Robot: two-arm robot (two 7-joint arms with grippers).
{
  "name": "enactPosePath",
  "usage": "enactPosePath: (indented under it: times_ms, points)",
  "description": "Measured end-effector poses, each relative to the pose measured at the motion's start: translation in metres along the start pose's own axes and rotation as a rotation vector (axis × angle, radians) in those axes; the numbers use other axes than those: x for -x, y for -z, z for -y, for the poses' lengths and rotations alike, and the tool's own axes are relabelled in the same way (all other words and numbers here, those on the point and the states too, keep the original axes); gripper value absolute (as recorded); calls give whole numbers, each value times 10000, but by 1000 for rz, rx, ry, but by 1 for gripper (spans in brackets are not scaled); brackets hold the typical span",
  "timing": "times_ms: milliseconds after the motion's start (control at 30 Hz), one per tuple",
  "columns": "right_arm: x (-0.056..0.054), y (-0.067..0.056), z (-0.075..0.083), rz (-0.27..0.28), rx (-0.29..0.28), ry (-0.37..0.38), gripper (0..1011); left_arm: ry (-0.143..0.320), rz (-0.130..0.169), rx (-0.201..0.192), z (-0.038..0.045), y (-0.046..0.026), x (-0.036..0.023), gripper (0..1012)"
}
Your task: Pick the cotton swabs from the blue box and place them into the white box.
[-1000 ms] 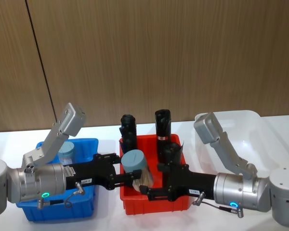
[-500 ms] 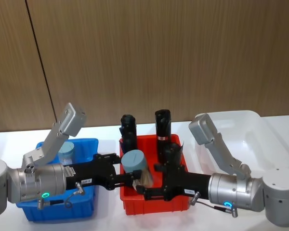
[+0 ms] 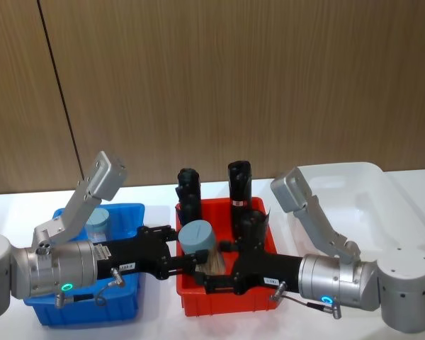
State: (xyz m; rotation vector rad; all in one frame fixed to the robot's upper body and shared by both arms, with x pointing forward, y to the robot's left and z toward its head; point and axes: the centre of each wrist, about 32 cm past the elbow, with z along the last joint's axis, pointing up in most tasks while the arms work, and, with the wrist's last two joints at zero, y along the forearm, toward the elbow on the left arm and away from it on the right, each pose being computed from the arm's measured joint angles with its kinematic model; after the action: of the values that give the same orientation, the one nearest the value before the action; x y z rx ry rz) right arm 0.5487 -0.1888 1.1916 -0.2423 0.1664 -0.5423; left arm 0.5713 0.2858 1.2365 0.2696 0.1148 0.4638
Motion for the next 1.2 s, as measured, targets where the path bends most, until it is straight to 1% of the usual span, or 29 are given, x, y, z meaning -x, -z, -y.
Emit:
enactPosePath:
  times_ms: [400, 533, 567, 633, 667, 700, 733, 800, 900, 967, 1000, 1033, 1100, 1133, 1200]
  points:
    - [6, 9, -53, -5, -4, -5, 1002, 0, 0, 0, 0, 0, 0, 651]
    - [6, 11, -65, -6, -3, -6, 964, 0, 0, 0, 0, 0, 0, 650]
    - [7, 11, -67, -6, -3, -6, 951, 0, 0, 0, 0, 0, 0, 651]
    - [9, 10, -76, -7, -4, -7, 882, 0, 0, 0, 0, 0, 0, 651]
    - [9, 10, -76, -7, -4, -7, 882, 0, 0, 0, 0, 0, 0, 651]
    - [10, 10, -79, -7, -5, -7, 823, 0, 0, 0, 0, 0, 0, 651]
    - [11, 9, -81, -7, -5, -7, 809, 0, 0, 0, 0, 0, 0, 651]
    - [12, 9, -83, -7, -5, -6, 731, 0, 0, 0, 0, 0, 0, 651]
    - [16, 8, -88, -6, -5, -7, 669, 0, 0, 0, 0, 0, 0, 653]
    - [17, 8, -89, -7, -5, -8, 659, 0, 0, 0, 0, 0, 0, 693]
    - [17, 7, -89, -7, -6, -9, 658, 0, 0, 0, 0, 0, 0, 735]
    - [18, 7, -90, -7, -6, -9, 654, 0, 0, 0, 0, 0, 0, 746]
    - [20, 3, -90, -8, -9, -10, 654, 0, 0, 0, 0, 0, 0, 810]
    - [20, 2, -89, -8, -9, -10, 654, 0, 0, 0, 0, 0, 0, 822]
    - [23, -4, -87, -7, -11, -10, 654, 0, 0, 0, 0, 0, 0, 898]
